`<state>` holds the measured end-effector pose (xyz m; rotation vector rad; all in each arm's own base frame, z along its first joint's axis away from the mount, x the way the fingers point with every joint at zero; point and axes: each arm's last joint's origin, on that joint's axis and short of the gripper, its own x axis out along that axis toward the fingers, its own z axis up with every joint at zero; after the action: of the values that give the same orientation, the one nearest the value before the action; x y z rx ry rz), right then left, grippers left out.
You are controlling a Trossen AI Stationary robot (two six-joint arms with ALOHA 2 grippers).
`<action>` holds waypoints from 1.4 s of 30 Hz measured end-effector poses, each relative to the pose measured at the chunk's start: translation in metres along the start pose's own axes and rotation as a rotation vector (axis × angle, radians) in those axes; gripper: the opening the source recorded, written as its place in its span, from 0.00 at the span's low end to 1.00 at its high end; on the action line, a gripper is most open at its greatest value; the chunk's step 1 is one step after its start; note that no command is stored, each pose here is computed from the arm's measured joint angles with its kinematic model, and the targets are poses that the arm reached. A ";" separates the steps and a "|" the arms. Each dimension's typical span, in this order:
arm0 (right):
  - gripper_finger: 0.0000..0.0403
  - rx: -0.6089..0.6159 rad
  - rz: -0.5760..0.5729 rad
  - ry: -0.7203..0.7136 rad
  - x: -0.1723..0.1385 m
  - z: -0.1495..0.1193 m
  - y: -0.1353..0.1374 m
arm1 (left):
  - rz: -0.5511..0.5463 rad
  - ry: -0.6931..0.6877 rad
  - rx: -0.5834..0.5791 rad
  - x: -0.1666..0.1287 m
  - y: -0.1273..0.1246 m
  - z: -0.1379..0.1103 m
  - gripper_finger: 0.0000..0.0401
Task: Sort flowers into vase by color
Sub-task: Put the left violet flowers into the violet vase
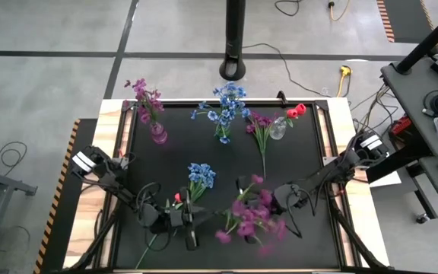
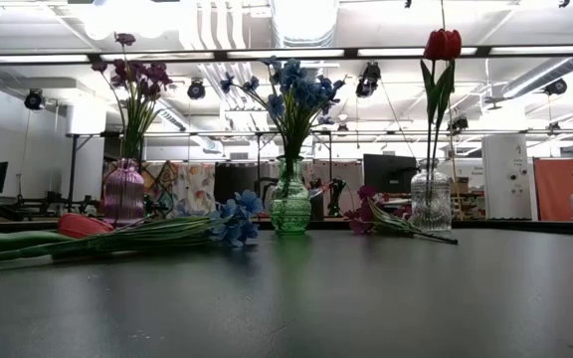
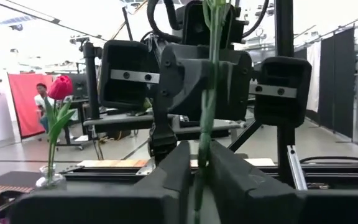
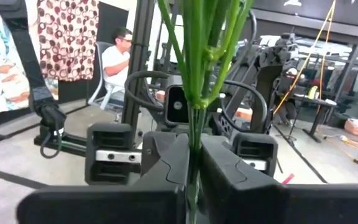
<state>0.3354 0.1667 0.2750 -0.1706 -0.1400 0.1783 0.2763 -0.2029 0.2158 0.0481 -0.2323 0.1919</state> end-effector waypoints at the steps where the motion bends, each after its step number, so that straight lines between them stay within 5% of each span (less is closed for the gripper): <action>1: 0.05 -0.001 0.004 0.006 0.000 -0.001 0.000 | 0.001 0.000 -0.002 0.000 0.000 0.000 0.13; 10: 0.06 0.002 -0.018 0.254 -0.012 -0.004 -0.004 | 0.150 0.063 0.008 -0.009 -0.003 0.000 0.48; 16: 0.06 0.065 -0.084 0.482 -0.022 -0.012 -0.008 | 0.124 0.047 -0.003 -0.003 -0.002 0.001 0.58; 32: 0.06 0.047 -0.104 0.506 -0.022 -0.016 -0.008 | 0.062 0.043 0.024 0.043 0.014 0.003 0.49; 42: 0.06 0.048 -0.105 0.503 -0.022 -0.016 -0.008 | 0.062 0.048 0.028 0.044 0.015 0.002 0.23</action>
<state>0.3174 0.1525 0.2576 -0.1556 0.3547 0.0298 0.3147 -0.1805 0.2283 0.0636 -0.1833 0.2578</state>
